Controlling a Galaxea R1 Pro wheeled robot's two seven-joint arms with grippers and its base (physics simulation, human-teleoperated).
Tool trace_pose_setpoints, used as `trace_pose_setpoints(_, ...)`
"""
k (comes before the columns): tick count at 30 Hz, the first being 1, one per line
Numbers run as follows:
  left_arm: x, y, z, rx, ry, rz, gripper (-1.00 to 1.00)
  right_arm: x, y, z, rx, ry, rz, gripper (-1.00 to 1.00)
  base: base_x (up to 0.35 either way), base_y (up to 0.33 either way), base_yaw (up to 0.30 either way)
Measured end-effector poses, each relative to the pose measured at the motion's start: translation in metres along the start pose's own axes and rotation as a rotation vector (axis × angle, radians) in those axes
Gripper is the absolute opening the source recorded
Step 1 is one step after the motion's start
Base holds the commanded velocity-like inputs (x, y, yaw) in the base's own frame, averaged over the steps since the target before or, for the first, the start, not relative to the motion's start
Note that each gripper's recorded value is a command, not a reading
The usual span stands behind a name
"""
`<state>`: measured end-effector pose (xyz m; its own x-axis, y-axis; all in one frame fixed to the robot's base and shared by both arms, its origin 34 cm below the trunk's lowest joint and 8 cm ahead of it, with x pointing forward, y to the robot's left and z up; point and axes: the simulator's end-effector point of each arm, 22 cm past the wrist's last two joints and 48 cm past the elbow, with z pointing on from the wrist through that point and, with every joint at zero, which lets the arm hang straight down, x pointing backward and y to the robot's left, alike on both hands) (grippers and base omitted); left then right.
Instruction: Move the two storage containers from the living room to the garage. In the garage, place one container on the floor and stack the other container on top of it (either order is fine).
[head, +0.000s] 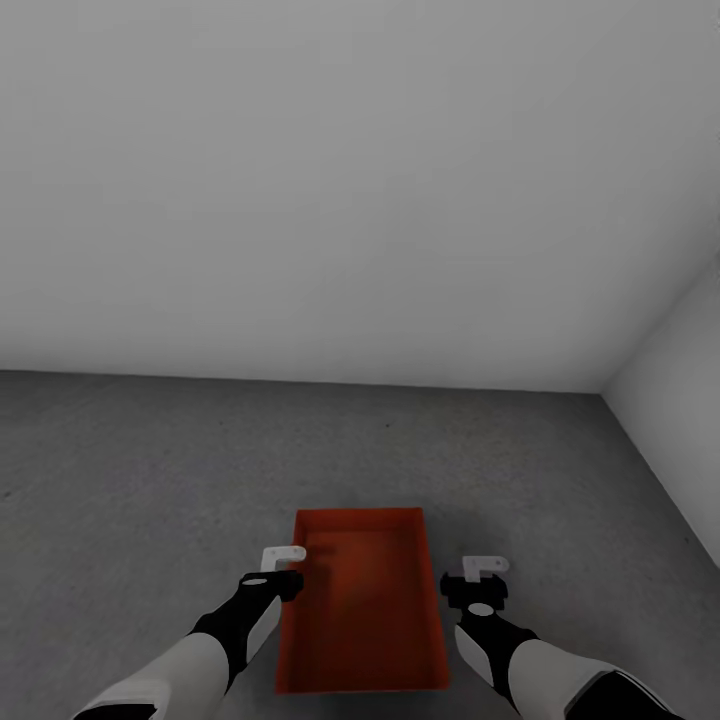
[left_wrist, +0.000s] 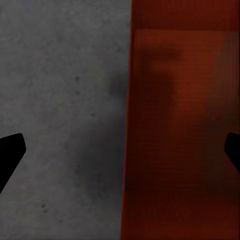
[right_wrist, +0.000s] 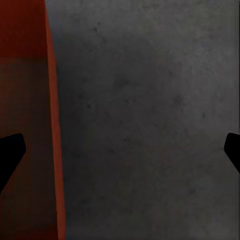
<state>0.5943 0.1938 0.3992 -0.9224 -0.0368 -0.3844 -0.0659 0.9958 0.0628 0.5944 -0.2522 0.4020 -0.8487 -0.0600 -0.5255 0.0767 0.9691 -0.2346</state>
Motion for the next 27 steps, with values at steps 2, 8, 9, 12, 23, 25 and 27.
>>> trace_pose_setpoints(2, -0.003, 0.0, -0.004, 0.0, -0.003, 0.0, 1.0, -0.004, -0.001, -0.004, 0.001, -0.003, 0.001, 1.0, 0.0, 0.0, 0.0)
trace_pose_setpoints(8, -0.014, 0.001, -0.017, 0.0, -0.013, -0.001, 1.0, -0.016, -0.004, -0.014, 0.0, -0.012, 0.003, 1.0, 0.0, 0.0, 0.0)
trace_pose_setpoints(9, -0.015, 0.001, -0.019, 0.001, -0.014, -0.001, 1.0, -0.018, -0.005, -0.016, 0.001, -0.013, 0.003, 1.0, 0.0, 0.0, 0.0)
trace_pose_setpoints(12, -0.02, 0.001, -0.026, 0.001, -0.019, -0.002, 1.0, -0.024, -0.007, -0.021, 0.001, -0.018, 0.004, 1.0, 0.0, 0.0, 0.0)
trace_pose_setpoints(23, -0.038, 0.003, -0.049, 0.001, -0.036, -0.003, 1.0, -0.045, -0.012, -0.04, -0.005, -0.033, 0.006, 1.0, 0.0, 0.0, 0.0)
trace_pose_setpoints(25, -0.041, 0.003, -0.053, 0.001, -0.039, -0.003, 1.0, -0.048, -0.013, -0.043, -0.005, -0.035, 0.007, 1.0, 0.0, 0.0, 0.0)
trace_pose_setpoints(27, -0.044, 0.003, -0.057, 0.002, -0.042, -0.004, 1.0, -0.052, -0.015, -0.047, -0.006, -0.037, 0.007, 1.0, 0.0, 0.0, 0.0)
